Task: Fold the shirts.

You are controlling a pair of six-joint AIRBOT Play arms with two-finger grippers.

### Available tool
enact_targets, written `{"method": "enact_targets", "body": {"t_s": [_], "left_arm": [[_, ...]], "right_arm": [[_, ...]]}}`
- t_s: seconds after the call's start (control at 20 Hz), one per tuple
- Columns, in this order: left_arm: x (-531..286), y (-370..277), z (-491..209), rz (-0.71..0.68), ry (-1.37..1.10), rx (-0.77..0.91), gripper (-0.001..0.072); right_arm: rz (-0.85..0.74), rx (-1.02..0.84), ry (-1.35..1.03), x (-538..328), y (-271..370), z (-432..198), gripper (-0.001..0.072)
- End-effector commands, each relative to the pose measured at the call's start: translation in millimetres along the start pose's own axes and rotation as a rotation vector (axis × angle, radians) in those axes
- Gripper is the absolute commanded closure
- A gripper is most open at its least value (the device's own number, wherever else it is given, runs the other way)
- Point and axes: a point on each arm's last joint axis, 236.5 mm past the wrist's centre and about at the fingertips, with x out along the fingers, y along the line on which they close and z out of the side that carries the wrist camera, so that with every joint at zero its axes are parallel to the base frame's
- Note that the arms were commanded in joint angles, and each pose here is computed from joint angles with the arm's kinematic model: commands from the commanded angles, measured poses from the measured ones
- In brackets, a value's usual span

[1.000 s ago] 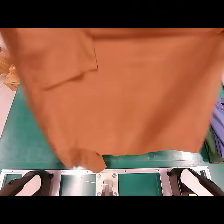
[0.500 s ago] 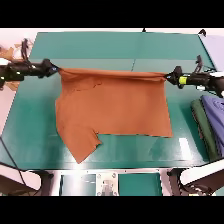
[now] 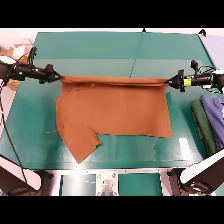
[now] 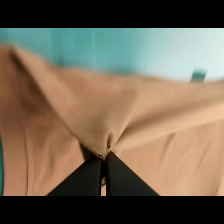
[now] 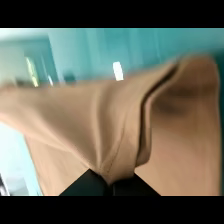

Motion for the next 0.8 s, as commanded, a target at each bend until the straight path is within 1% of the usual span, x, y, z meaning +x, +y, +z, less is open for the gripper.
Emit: {"method": "enact_targets", "body": {"t_s": [0.0,0.15,0.35,0.45,0.5,0.55,0.6,0.65,0.7,0.75], "left_arm": [[-9.2,26.6,-59.0,0.135,0.258,-0.064,0.0684],[-10.9,38.7,-77.0,0.210,0.332,-0.083,0.0684],[5.5,39.8,-95.6,0.238,0.387,-0.077,0.0684],[12.0,41.0,-97.5,0.246,0.385,-0.075,0.0684],[12.8,40.6,-95.3,0.247,0.376,-0.072,0.0683],[13.5,37.3,-95.2,0.237,0.377,-0.072,0.0683],[11.8,35.2,-97.0,0.232,0.389,-0.072,0.0682],[9.0,32.2,-101.6,0.225,0.412,-0.074,0.0671],[4.5,28.0,-106.8,0.219,0.437,-0.074,0.0441],[-2.4,22.4,-113.1,0.212,0.469,-0.080,0.0215]], "right_arm": [[-0.132,0.026,0.169,-8.6,-32.8,-41.4,0.0698],[-0.217,0.029,0.212,-3.6,-50.9,-57.5,0.0698],[-0.305,0.033,0.258,12.0,-69.3,-72.5,0.0697],[-0.366,0.033,0.278,13.3,-77.4,-76.7,0.0697],[-0.368,0.039,0.278,13.6,-77.1,-77.1,0.0691],[-0.365,0.042,0.277,13.3,-75.5,-76.5,0.0619],[-0.367,0.057,0.276,11.3,-73.5,-76.3,0.0582],[-0.366,0.060,0.279,7.2,-68.3,-75.9,0.0508],[-0.367,0.054,0.285,0.5,-60.7,-76.3,0.0442],[-0.382,0.045,0.286,-10.0,-52.0,-76.4,0.0416]]}}
